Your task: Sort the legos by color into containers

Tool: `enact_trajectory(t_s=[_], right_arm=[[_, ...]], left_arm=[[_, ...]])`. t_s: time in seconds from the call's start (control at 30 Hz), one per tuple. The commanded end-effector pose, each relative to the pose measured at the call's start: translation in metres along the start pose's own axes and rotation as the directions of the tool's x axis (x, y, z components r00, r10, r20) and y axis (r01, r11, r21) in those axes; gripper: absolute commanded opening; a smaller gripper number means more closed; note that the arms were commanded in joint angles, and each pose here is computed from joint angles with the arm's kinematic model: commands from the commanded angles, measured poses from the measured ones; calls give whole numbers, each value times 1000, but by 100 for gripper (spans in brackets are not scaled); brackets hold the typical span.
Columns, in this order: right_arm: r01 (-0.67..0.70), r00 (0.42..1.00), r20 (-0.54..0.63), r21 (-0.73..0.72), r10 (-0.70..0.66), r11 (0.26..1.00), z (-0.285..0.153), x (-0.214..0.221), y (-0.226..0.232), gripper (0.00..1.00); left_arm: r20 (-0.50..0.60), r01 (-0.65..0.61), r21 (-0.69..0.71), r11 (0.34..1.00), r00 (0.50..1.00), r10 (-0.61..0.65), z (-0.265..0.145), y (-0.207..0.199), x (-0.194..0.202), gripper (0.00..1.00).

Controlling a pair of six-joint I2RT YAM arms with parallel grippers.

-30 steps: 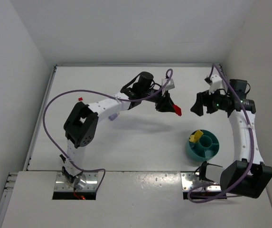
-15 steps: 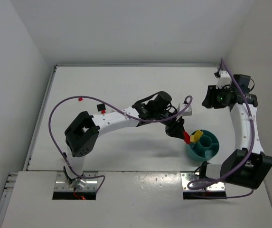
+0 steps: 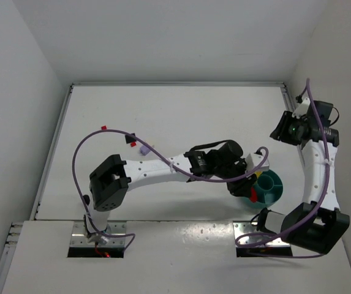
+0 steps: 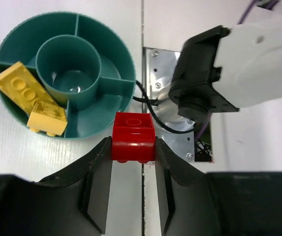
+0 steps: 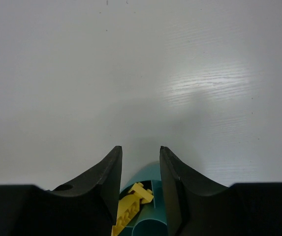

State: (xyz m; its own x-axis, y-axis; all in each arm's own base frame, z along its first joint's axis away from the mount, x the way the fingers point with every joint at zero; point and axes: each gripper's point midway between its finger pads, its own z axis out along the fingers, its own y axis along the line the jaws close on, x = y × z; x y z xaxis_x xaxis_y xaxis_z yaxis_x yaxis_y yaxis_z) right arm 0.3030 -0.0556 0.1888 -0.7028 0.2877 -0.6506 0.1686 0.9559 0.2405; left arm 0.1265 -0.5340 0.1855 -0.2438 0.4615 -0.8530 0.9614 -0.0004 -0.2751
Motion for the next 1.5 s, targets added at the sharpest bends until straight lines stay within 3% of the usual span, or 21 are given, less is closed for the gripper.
enact_trajectory(t_s=[0.0,0.3,0.6,0.73,0.93,1.27,1.47], right_arm=[[-98,994,57,13,97,995,-10,-12,0,36],[-197,972,125,-12,197,980,-27,-40,-2,39],[-234,966,113,-13,234,972,-30,-34,-7,39],[-233,966,111,-22,234,972,-30,-34,-5,39],[-242,964,104,-24,243,970,-28,-34,-7,39],[-245,965,89,-24,246,969,-26,-25,-9,39],[-243,965,86,-41,246,969,-25,-22,-6,40]], left_arm=[[25,44,-129,991,999,-41,2,11,-11,0],[38,104,-253,962,994,-98,19,29,-12,0],[30,100,-245,964,995,-95,32,28,-12,0],[8,98,-228,969,995,-99,36,22,-5,5],[-10,81,-257,963,996,-87,38,29,2,1],[-10,32,-423,905,999,-40,26,66,4,0],[-14,39,-438,898,999,-50,19,81,5,26]])
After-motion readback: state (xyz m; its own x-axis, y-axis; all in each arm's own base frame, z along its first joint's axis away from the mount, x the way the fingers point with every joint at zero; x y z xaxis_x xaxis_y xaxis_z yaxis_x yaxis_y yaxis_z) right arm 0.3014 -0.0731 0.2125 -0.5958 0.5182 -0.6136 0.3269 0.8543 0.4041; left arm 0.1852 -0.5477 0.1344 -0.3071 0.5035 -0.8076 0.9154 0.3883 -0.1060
